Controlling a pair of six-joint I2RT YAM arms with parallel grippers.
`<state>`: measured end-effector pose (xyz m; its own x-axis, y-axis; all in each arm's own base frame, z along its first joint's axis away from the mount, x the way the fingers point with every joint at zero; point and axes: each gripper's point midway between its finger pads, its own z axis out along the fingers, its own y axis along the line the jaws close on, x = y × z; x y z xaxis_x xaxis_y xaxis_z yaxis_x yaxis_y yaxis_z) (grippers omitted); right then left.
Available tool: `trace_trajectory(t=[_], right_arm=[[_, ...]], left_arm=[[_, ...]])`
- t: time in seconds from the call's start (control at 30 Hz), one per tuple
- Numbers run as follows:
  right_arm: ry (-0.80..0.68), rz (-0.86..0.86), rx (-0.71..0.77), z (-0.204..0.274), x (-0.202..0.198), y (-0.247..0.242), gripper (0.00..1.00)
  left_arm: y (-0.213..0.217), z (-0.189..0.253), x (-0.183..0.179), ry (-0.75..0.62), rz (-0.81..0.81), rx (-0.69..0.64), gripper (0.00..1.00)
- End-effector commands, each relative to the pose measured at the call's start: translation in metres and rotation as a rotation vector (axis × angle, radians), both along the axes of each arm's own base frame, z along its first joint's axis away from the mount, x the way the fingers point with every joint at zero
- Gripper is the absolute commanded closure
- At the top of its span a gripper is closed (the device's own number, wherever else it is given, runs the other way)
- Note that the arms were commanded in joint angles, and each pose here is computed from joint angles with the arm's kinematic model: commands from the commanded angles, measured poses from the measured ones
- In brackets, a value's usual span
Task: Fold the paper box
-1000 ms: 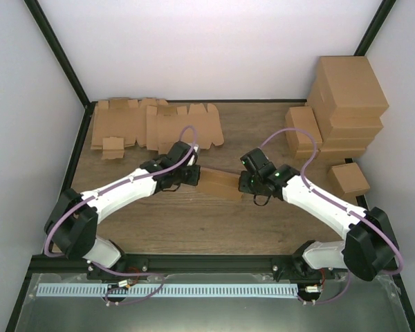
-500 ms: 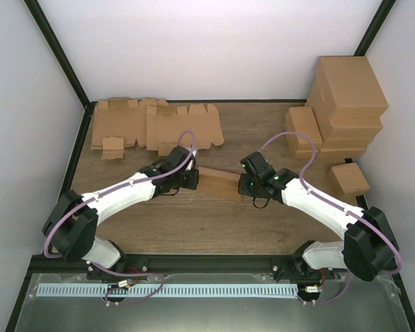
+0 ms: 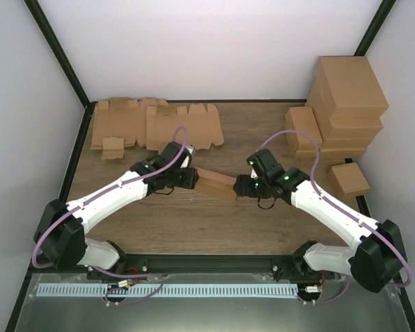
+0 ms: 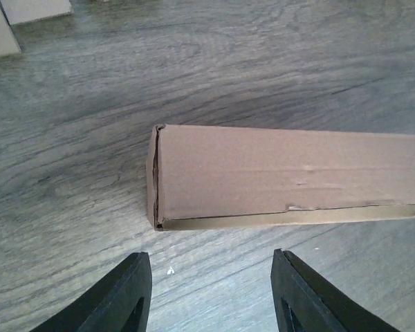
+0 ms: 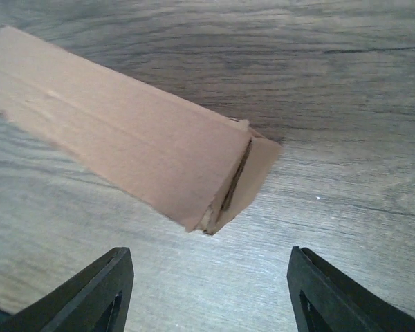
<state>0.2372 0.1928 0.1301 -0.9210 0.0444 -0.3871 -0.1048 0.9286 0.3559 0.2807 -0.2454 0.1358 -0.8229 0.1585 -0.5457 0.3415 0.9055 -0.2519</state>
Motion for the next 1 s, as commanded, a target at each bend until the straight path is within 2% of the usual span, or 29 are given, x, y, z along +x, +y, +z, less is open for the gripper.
trace_trajectory(t=[0.0,0.07,0.13,0.17,0.2,0.27,0.33,0.57,0.73,0.97], right_arm=[[-0.037,0.084,0.134,0.036,0.002,0.011,0.36],[-0.065,0.106,0.196,0.051,0.004,0.014,0.36],[-0.103,0.126,0.267,0.067,0.007,0.018,0.37],[-0.127,0.139,0.310,0.076,0.009,0.020,0.41],[-0.142,0.151,0.355,0.084,0.011,0.024,0.49],[-0.163,0.178,0.447,0.097,0.013,0.031,0.75],[-0.156,0.197,0.536,0.100,0.014,0.039,0.98],[-0.161,0.157,0.694,0.081,0.026,0.042,0.99],[-0.159,0.144,0.729,0.060,0.028,0.036,0.99],[-0.084,0.155,0.741,0.025,0.027,0.030,0.99]], left_arm=[[0.002,0.022,-0.006,0.039,-0.043,-0.034,0.49],[0.003,0.032,-0.005,0.049,-0.059,-0.069,0.53],[0.003,0.045,-0.001,0.048,-0.071,-0.140,0.65],[0.002,0.052,0.002,0.041,-0.082,-0.186,0.72],[0.000,0.058,0.005,0.045,-0.100,-0.244,0.80],[-0.008,0.070,0.009,0.058,-0.150,-0.367,0.95],[-0.020,0.078,0.012,0.074,-0.213,-0.477,0.96],[-0.032,0.061,0.029,0.115,-0.255,-0.630,0.96],[-0.030,0.029,0.031,0.153,-0.235,-0.622,0.96],[-0.022,0.000,0.024,0.190,-0.201,-0.612,0.96]])
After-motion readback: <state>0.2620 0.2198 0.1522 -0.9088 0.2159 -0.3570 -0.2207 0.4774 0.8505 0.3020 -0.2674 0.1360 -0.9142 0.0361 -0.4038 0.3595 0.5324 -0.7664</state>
